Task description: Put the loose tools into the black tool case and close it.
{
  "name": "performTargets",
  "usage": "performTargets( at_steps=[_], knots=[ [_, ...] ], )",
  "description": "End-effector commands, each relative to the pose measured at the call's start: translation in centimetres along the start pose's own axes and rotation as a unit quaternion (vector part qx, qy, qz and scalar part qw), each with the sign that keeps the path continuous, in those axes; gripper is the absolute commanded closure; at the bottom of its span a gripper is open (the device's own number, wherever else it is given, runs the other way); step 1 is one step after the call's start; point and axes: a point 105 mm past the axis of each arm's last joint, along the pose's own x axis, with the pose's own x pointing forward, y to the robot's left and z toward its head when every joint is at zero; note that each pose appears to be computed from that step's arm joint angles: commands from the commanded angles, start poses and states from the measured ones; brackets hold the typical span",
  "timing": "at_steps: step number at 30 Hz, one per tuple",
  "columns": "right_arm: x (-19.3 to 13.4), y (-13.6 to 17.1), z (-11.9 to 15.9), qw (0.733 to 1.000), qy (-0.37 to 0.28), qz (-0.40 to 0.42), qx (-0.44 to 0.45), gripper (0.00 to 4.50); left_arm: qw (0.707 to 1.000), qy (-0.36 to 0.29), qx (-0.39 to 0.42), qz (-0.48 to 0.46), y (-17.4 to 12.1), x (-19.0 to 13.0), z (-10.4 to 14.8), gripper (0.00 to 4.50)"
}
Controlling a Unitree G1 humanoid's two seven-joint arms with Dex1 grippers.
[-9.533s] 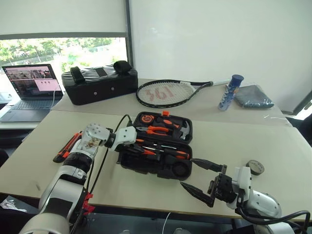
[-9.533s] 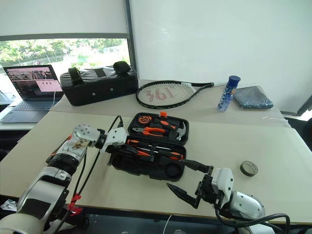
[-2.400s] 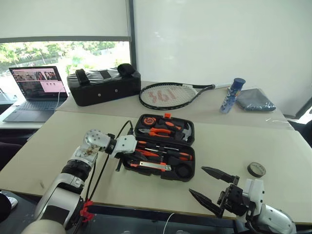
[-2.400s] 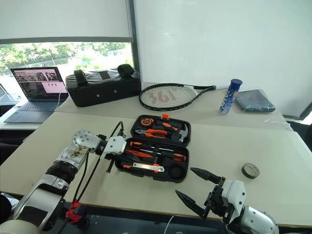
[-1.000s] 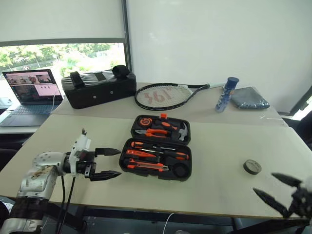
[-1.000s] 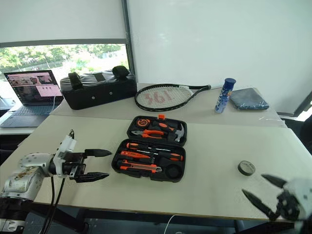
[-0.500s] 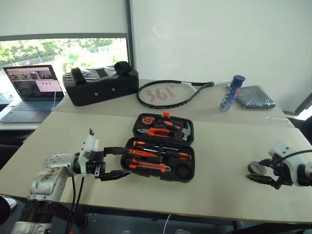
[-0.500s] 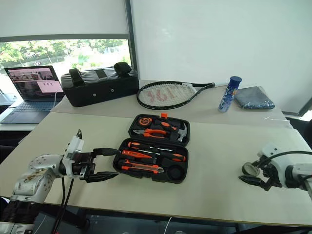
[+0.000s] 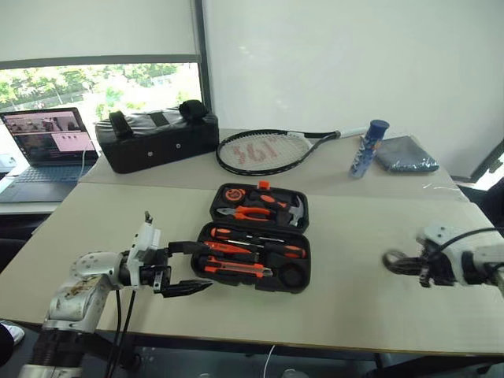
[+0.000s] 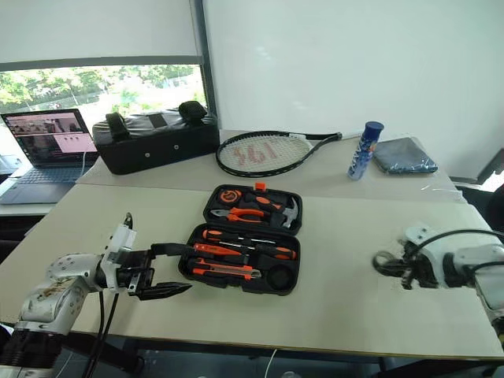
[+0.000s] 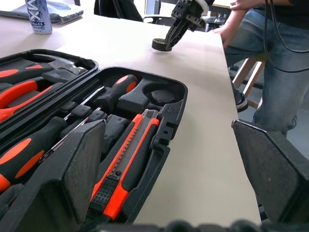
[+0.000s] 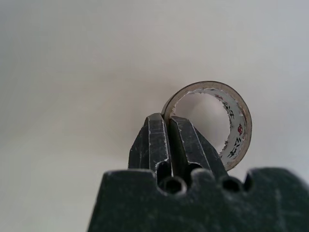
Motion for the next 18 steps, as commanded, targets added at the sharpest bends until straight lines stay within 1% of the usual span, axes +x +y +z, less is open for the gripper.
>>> performTargets(
  at_steps=[1, 4, 7, 12, 16, 18],
  knots=[
    [1.8, 4.3, 7.3, 0.990, -0.078, 0.095, -0.065, 4.46, 1.000, -0.003, 0.015, 0.009, 0.0, -0.4, 0.5, 0.00],
    [4.5, 7.6, 9.4, 0.984, -0.069, 0.144, -0.077, 4.46, 1.000, -0.004, 0.013, 0.017, 0.0, -0.5, 0.1, 0.00],
    [6.3, 9.5, 9.3, 0.981, -0.031, 0.171, -0.088, 4.46, 1.000, -0.003, 0.010, 0.021, -0.1, -0.4, -0.1, 0.00],
    [7.9, 9.7, 8.1, 0.981, 0.021, 0.166, -0.100, 4.46, 1.000, -0.003, 0.009, 0.024, -0.4, -0.4, -0.3, 0.00],
    [8.9, 9.5, 8.3, 0.982, 0.024, 0.155, -0.107, 4.46, 1.000, -0.002, 0.009, 0.027, -0.5, -0.4, -0.3, 0.00],
    [9.2, 9.5, 7.9, 0.981, 0.036, 0.155, -0.108, 4.46, 1.000, 0.000, 0.010, 0.028, -0.5, -0.4, -0.3, 0.00]
  ],
)
